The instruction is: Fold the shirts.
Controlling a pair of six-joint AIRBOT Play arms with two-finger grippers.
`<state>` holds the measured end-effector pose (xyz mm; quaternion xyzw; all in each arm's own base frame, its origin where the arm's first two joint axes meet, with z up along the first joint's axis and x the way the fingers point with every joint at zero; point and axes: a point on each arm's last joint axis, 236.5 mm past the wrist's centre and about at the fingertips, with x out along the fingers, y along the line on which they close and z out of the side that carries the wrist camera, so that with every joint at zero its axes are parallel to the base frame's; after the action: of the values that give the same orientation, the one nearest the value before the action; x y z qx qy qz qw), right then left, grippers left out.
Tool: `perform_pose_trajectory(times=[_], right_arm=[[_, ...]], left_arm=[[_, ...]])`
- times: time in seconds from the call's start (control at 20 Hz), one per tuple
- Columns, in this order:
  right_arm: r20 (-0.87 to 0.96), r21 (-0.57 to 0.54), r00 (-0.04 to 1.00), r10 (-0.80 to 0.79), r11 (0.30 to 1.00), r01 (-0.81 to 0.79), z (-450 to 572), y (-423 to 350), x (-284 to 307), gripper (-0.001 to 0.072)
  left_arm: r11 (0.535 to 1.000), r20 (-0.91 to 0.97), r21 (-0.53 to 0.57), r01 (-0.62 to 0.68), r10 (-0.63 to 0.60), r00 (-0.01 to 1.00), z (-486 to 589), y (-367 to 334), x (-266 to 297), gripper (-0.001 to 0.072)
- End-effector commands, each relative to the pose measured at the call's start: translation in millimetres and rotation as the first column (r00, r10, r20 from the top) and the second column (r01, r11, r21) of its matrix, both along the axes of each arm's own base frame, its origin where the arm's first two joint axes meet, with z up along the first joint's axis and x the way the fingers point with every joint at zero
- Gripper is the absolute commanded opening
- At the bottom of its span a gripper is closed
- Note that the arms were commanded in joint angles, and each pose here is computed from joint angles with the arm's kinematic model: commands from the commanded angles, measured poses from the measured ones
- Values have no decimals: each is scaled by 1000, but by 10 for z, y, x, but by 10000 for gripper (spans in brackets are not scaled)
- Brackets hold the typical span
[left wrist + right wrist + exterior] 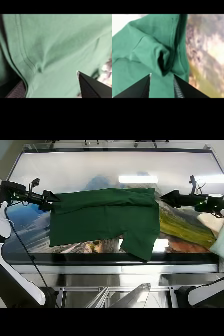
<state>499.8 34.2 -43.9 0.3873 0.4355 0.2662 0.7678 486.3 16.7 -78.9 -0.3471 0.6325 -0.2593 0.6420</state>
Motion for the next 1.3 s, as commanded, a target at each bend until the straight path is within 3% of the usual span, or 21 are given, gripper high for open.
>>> perform_pose_trajectory(times=[0.0,0.3,0.4,0.75,0.95,1.05,1.1,1.15,1.25], right_arm=[[-52,13,997,49,999,-48,239,-174,-318,345],[-294,-80,955,51,994,-77,-83,-163,-1250,348],[-407,-83,913,26,994,-65,-334,-91,-1608,512],[-541,-34,835,100,990,-140,-798,582,-2210,501],[-506,-17,851,137,986,-169,-787,1018,-2152,500],[-500,-4,855,138,987,-162,-761,1096,-2123,476],[-501,-2,854,140,987,-163,-757,1094,-2129,338],[-502,-3,854,140,987,-163,-759,1090,-2130,301],[-505,10,849,155,985,-174,-739,1113,-2159,300]], left_arm=[[998,-136,-58,5,-12,991,259,109,-275,706],[997,-160,-79,-16,4,987,436,43,-676,699],[995,-173,-92,-30,14,985,517,25,-865,699],[977,-143,-82,-197,184,972,763,294,-1393,699],[947,-167,-75,-314,298,940,691,423,-1702,698],[948,-236,-5,-317,307,922,460,446,-1994,698],[954,-275,40,-298,297,914,315,434,-2154,698],[958,-314,75,-277,286,905,177,414,-2305,698],[960,-360,138,-246,280,890,-91,356,-2499,697]])
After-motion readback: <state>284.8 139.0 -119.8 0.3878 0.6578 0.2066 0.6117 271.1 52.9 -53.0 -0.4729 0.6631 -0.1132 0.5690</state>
